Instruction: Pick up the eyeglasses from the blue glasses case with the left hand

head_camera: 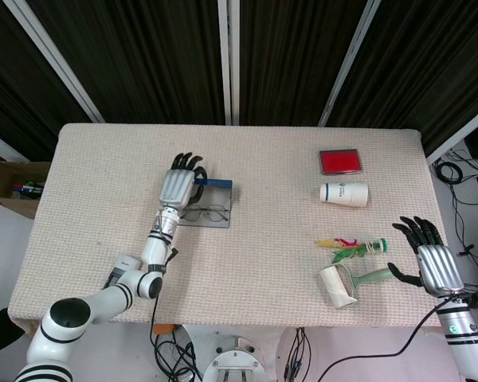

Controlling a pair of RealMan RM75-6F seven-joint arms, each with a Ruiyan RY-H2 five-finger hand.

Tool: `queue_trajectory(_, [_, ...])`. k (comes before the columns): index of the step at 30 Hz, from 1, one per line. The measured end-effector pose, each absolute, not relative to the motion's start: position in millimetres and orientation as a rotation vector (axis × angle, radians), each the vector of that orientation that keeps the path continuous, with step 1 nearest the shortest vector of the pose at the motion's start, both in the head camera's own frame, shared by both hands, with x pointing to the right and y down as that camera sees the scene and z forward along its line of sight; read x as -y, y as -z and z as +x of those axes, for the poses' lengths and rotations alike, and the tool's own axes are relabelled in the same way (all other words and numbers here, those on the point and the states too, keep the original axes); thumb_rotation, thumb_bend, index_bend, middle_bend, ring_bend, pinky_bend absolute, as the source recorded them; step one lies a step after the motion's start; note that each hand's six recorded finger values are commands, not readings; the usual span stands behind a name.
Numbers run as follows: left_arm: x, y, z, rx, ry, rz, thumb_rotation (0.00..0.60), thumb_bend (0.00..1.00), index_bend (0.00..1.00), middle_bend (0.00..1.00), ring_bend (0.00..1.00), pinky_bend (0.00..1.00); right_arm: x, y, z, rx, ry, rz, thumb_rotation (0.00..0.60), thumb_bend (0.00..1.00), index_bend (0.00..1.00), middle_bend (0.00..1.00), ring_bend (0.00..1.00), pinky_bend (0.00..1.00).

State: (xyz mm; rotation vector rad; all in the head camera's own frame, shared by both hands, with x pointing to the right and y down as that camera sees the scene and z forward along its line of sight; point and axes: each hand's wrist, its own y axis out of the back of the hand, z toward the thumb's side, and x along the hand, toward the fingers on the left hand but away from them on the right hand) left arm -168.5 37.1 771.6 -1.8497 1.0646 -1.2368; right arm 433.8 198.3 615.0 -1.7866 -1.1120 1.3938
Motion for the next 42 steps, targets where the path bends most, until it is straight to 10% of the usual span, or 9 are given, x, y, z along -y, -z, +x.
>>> queue_trajectory(3, [-35,-778,-171,-1.042,1.292,-1.866,0.6,0.42,0.19,0.13,0.06,0.08,-198,-614,434,1.115,-1.394,-1.784,0.6,0.19,0.19,0.12,0.0,0.07])
queue_trajectory(9, [-31,-770,-177,-1.055,1.302,-1.896,0.6,0.41,0.16,0.12,0.06,0.08,-197,-615,434,1.11,-1.393,-1.785,0.6,0.19,0.19,0.12,0.0,0.07])
queue_trajectory(21, [-73,-744,-166,-0.847,1.323,-2.006,0.6,0.35,0.42,0.12,0.06,0.08,-195,-617,430,1.095,-1.385,-1.796,0.6,0.19,0.19,0.12,0.0,0.07])
queue_trajectory(42, [-88,-754,-152,-0.806,1.483,-1.932,0.6,0.36,0.46,0.12,0.06,0.08,-197,-613,434,1.106,-1.384,-1.788,0.6,0.19,0.19,0.12,0.0,0.07])
